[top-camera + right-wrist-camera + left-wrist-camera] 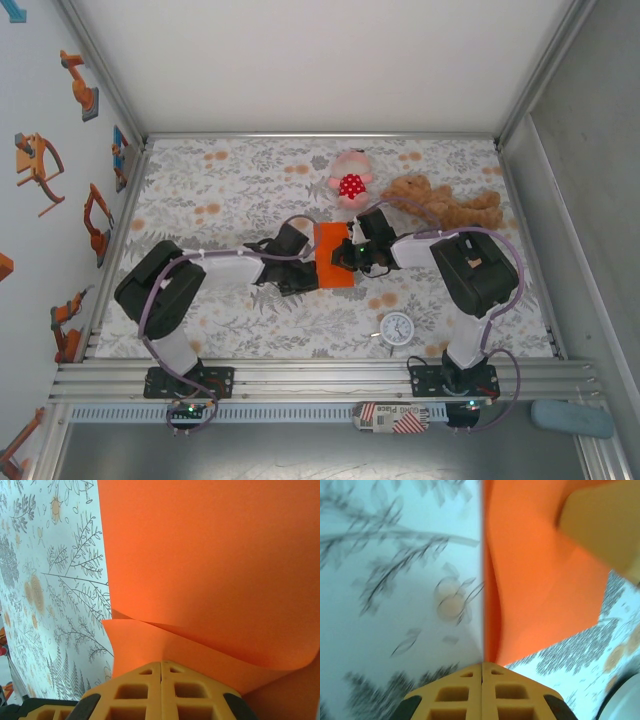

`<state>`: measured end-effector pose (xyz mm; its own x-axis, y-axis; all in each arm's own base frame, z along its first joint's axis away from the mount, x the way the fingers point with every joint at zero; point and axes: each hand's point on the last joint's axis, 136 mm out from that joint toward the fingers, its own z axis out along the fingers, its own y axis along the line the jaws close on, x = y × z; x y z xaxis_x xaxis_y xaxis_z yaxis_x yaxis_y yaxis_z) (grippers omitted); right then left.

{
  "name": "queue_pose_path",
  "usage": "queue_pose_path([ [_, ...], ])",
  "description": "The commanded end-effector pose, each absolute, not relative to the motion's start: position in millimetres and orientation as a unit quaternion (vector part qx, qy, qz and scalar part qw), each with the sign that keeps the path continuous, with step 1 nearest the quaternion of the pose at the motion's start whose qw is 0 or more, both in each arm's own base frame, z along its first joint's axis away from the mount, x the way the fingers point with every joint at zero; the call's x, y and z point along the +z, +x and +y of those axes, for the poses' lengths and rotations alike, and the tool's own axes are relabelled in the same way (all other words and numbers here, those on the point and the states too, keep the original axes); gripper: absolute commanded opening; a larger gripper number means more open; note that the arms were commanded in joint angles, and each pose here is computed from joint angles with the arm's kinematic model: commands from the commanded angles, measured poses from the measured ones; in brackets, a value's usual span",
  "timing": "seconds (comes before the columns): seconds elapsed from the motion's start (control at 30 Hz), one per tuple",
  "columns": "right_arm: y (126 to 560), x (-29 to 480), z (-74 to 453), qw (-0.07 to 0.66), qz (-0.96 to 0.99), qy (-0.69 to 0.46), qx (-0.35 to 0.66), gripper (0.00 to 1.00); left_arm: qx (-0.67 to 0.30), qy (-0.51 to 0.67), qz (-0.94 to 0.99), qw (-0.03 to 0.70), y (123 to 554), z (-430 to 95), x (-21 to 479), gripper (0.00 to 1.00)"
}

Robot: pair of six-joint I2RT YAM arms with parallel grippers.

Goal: Fold a paper plane with a square sheet of paper (pick it up from the middle)
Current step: Fold the triangle a second time at the center of the table.

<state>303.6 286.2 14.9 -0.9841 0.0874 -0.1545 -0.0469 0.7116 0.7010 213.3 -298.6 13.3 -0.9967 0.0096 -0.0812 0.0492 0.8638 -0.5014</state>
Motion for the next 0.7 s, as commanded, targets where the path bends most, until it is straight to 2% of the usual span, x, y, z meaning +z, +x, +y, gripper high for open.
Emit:
queue_pose_path([
  [0.0, 277, -42, 244, 0.029, 0.959, 0.054, 0.277, 0.0, -0.201, 0.024, 0.979, 0.016, 193, -265, 11, 0.0],
  [0.23, 279, -40, 245, 0.031, 0.958, 0.057, 0.281, 0.0, -0.278, 0.013, 0.954, 0.11, 230, -295, 62, 0.01],
  [0.47, 280, -40, 247, 0.031, 0.956, 0.06, 0.285, 0.0, -0.318, 0.002, 0.944, 0.091, 247, -338, 50, 0.01],
  [0.67, 280, -37, 248, 0.032, 0.955, 0.06, 0.289, 0.0, -0.294, -0.007, 0.952, 0.083, 255, -339, 31, 0.0],
])
